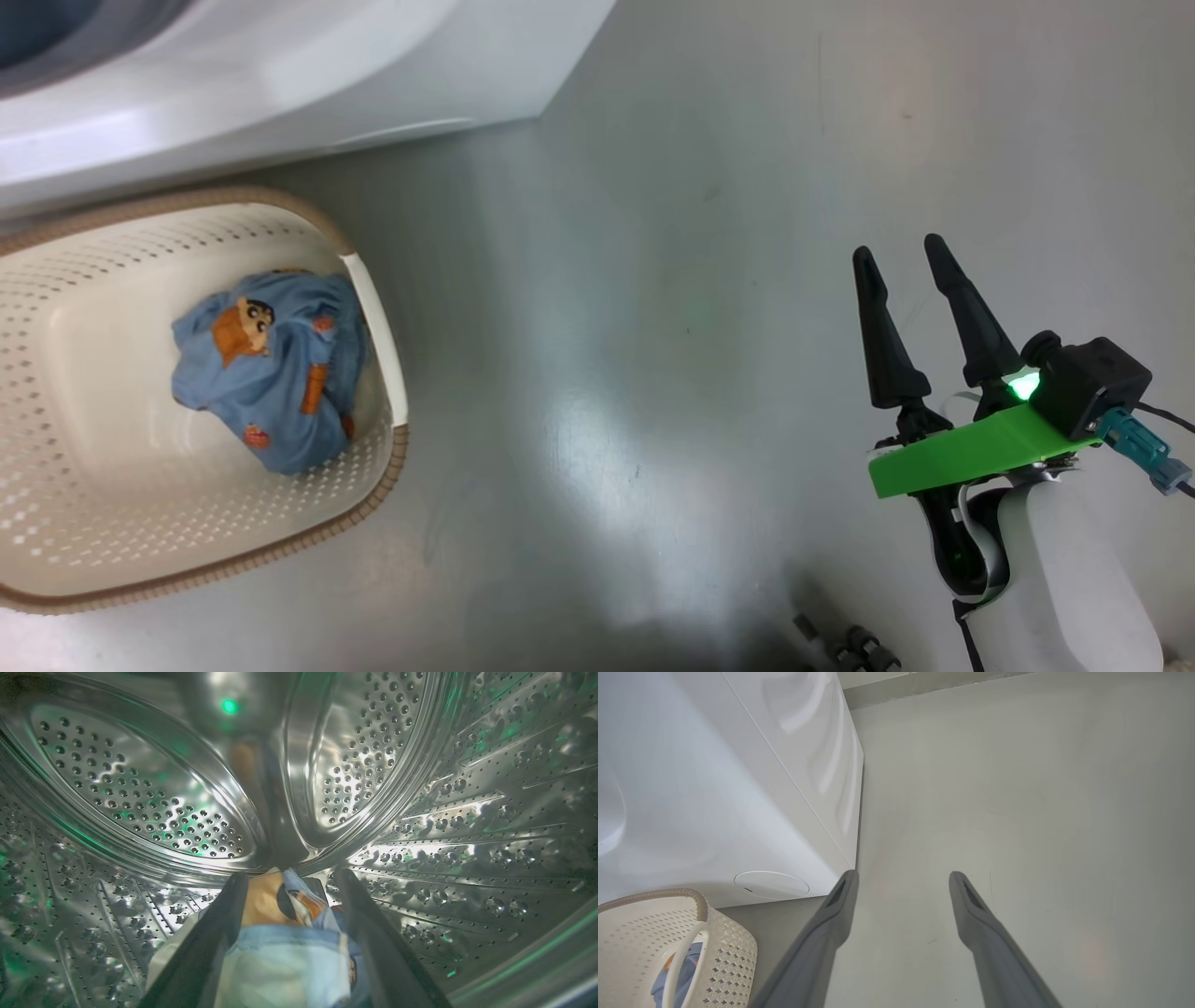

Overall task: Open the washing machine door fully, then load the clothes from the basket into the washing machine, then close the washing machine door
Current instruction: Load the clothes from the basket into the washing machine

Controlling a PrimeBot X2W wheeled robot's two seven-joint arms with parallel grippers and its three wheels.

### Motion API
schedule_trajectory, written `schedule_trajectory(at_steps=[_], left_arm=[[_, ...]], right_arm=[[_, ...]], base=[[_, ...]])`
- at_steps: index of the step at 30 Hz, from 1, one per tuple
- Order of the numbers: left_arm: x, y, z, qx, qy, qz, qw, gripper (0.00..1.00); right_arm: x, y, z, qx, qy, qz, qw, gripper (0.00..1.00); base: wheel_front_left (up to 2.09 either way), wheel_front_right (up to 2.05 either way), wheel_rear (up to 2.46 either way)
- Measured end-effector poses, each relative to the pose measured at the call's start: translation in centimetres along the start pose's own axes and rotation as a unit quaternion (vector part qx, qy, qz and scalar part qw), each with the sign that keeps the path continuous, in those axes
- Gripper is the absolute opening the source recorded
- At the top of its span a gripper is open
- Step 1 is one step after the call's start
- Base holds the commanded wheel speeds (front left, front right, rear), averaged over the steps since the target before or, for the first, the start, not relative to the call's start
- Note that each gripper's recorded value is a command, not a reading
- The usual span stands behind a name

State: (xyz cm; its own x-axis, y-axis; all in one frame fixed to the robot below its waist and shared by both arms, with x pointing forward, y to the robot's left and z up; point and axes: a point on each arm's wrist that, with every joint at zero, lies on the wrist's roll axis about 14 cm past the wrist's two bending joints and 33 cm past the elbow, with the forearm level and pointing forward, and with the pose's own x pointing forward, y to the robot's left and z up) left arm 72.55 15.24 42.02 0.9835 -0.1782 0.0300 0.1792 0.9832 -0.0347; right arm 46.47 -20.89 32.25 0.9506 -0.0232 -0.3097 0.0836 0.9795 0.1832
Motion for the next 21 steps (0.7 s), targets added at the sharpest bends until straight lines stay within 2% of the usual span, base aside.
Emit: schedule_trajectory(at_steps=[21], left_arm=[[-7.8,-1.0,2.4,-0.03,0.009,0.015,0.999,1.0]], right_arm=[[-1.5,2.2,5.1,0.003,-0.057,0.026,0.998,1.0]], base=[[0.0,0.0,0.0]])
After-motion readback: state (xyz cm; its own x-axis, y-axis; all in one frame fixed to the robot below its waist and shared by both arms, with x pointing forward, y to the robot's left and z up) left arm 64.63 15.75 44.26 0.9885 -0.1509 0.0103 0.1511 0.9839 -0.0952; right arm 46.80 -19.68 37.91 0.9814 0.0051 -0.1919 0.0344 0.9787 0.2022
